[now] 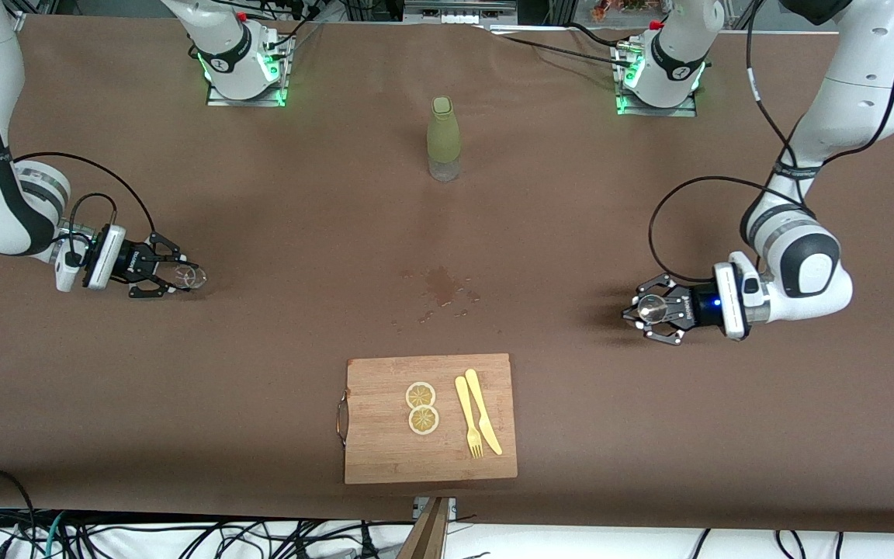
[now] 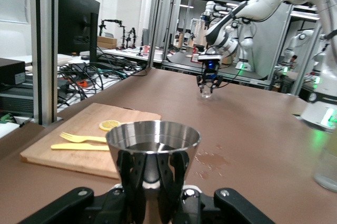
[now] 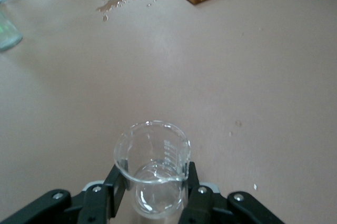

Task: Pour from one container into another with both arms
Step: 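Move the jigger back with the left gripper while the right gripper returns the beaker, then set down the beaker with the right gripper while the left gripper sets down the jigger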

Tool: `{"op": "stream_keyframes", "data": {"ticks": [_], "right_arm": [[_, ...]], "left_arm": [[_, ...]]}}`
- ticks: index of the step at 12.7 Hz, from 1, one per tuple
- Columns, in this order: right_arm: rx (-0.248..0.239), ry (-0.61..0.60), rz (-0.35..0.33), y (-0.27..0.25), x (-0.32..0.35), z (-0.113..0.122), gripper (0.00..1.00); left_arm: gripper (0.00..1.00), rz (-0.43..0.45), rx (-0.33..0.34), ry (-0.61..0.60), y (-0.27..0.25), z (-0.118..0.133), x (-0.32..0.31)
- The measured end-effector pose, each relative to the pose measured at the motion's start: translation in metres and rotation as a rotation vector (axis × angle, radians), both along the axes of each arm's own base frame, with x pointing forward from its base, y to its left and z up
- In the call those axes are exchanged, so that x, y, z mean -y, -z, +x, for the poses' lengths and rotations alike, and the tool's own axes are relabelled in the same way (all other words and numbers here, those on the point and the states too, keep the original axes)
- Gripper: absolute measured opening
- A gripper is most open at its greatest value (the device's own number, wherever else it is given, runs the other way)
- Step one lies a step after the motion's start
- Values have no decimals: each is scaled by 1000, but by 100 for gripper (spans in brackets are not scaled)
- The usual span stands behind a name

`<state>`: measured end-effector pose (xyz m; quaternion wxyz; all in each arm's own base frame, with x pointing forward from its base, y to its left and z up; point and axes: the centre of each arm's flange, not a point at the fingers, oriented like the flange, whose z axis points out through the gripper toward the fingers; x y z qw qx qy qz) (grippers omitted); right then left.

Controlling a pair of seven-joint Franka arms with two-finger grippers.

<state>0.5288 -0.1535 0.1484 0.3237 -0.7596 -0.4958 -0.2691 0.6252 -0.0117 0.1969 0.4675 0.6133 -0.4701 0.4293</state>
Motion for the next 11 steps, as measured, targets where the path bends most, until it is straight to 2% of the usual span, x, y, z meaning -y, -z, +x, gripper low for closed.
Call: {"op": "stream_keyframes", "data": {"ticks": [5, 8, 9, 11], "right_arm": [[7, 38, 15, 13, 12, -7, 49], [10, 60, 32, 19, 11, -6, 49], [13, 61, 31, 19, 12, -4, 54], [24, 60, 26, 17, 14, 2, 74]], "left_arm": [[10, -9, -45, 112, 14, -33, -64], [10, 9, -44, 154, 29, -53, -104], [10, 4, -27, 161, 35, -59, -114], [10, -13, 26, 175, 49, -70, -127]]}}
